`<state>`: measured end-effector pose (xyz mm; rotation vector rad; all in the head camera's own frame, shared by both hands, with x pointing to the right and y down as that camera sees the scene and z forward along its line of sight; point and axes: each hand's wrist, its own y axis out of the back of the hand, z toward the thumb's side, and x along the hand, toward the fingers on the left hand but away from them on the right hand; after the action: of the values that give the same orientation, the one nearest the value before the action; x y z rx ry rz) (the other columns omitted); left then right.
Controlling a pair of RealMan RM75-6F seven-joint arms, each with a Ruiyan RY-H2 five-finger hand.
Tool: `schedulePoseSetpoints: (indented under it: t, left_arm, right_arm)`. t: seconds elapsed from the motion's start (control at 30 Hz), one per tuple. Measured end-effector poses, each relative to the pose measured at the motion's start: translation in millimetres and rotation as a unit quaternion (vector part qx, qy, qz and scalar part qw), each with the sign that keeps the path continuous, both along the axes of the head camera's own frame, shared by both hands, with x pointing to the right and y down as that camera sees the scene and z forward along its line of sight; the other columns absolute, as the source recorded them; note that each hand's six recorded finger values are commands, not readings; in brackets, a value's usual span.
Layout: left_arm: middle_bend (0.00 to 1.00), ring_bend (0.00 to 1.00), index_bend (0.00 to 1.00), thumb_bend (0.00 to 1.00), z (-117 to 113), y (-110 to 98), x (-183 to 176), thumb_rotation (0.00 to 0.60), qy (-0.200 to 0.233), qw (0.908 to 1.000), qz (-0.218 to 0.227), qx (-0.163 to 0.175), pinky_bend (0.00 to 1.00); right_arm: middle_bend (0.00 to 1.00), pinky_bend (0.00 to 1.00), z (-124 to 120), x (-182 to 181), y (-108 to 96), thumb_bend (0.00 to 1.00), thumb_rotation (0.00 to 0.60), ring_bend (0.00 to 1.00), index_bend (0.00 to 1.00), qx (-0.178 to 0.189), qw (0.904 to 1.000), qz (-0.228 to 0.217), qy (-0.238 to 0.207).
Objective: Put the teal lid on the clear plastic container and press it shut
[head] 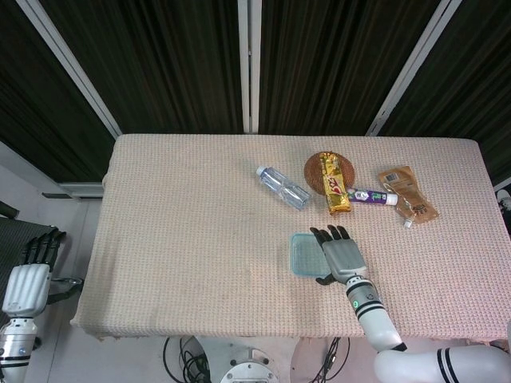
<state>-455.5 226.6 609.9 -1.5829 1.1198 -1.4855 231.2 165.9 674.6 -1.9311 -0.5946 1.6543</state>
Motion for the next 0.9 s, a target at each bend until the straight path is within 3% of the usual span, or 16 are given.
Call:
schedulePoseSetpoints:
  t: [0.23, 0.6, 0.9]
  left_arm:
    - [0.0, 0.0, 0.04, 0.0, 1.6, -0.1, 0.0, 0.6, 0.002, 1.0, 0.001, -0.001, 0.07]
    - [0.0, 0.0, 0.04, 0.0, 2.2, 0.8, -0.5, 0.6, 0.004, 1.0, -0.001, 0.0, 0.07]
    - [0.0, 0.0, 0.04, 0.0, 0.2, 0.0, 0.8, 0.6, 0.002, 1.0, 0.001, 0.003, 0.07]
  right_arm:
    - [0.28, 0.0, -0.9, 1.2, 1.0, 0.06, 0.6, 0.0, 0.01, 0.004, 1.0, 0.002, 0.0]
    - [0.06, 0.0, -2.7, -0.2, 1.9, 0.0, 0.6, 0.0, 0.0, 0.007, 0.9999, -0.001, -0.013]
    - [0.04, 0.0, -9.3, -0.7, 4.3, 0.0, 0.6, 0.0, 0.0, 0.018, 0.9995, -0.017, -0.022]
